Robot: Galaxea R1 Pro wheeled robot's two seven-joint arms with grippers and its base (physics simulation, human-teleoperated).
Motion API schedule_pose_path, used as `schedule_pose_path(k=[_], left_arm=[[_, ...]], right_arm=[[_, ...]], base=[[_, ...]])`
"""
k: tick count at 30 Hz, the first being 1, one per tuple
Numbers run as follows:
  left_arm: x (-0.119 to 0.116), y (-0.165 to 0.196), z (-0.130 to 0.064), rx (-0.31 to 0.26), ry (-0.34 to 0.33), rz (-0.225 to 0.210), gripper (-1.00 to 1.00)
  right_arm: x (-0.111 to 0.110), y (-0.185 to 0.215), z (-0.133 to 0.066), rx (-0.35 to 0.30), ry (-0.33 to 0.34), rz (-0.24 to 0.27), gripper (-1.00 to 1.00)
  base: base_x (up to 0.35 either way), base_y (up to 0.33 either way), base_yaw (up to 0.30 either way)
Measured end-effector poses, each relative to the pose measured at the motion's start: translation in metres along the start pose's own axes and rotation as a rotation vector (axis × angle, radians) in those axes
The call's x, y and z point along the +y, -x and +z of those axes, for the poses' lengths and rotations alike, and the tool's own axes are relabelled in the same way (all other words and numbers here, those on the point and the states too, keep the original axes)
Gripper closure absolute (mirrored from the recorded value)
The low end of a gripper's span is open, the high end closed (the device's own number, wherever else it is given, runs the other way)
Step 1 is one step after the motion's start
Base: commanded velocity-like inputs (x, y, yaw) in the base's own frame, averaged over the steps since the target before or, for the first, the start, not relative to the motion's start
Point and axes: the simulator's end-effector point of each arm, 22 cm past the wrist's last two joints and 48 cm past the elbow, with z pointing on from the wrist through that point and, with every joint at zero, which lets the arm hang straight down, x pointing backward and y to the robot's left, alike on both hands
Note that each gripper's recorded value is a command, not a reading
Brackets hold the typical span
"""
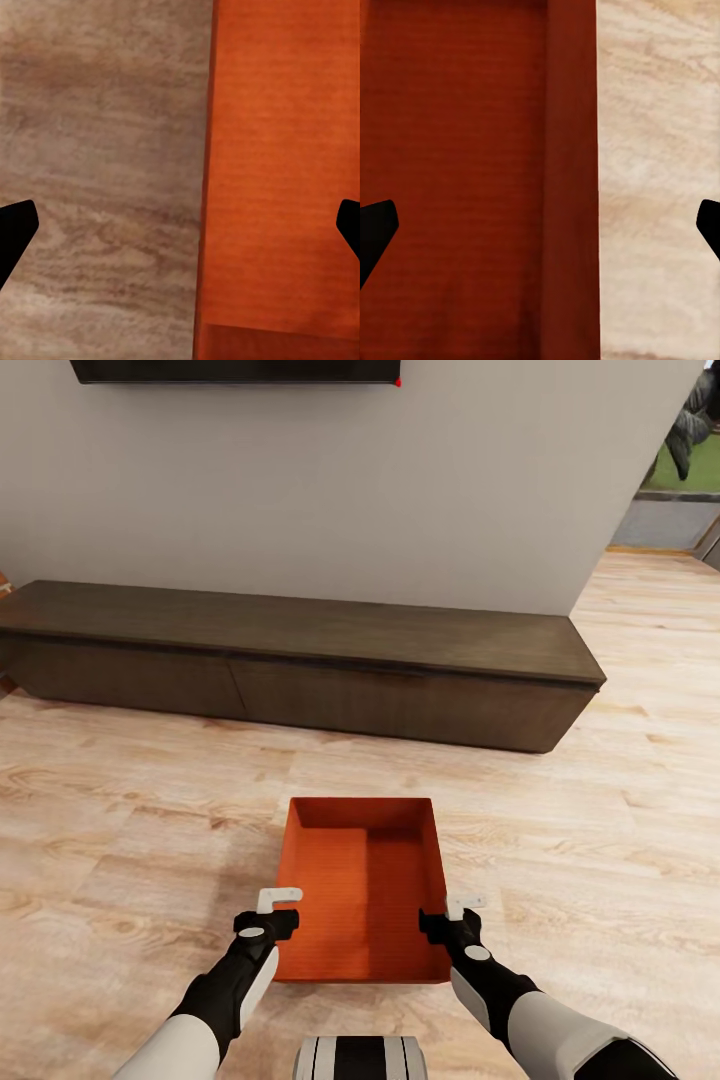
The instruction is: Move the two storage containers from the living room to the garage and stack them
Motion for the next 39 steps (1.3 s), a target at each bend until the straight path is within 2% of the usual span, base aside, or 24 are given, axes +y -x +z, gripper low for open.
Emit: schedule_pose_path(k=[17,18,19,23,24,39], left_arm=[[-0.002,-0.009,0.001,0.021,-0.007,-0.003,-1.00],[-0.002,-0.009,0.001,0.021,-0.007,-0.003,1.00],[-0.002,-0.010,0.001,0.022,-0.007,-0.003,1.00],[-0.003,-0.012,0.001,0.026,-0.008,-0.009,1.00],[-0.006,-0.011,0.000,0.026,-0.017,-0.020,1.00],[-0.005,-0.006,-0.003,0.020,-0.012,-0.006,1.00]], right_arm=[[0.001,0.001,0.000,-0.002,0.001,0.002,-1.00],[0.001,0.001,0.000,-0.002,0.001,0.002,-1.00],[0.001,0.000,0.000,-0.002,0.001,0.002,1.00],[0.001,0.001,0.000,-0.002,0.000,0.002,1.00],[0.003,0.001,0.000,-0.002,0.008,-0.012,1.00],[0.001,0.004,-0.003,-0.001,0.002,-0.005,1.00]], base=[[0.000,0.000,0.000],[0.000,0.000,0.000],[0.000,0.000,0.000],[0.000,0.000,0.000],[0.000,0.000,0.000],[0.000,0.000,0.000]])
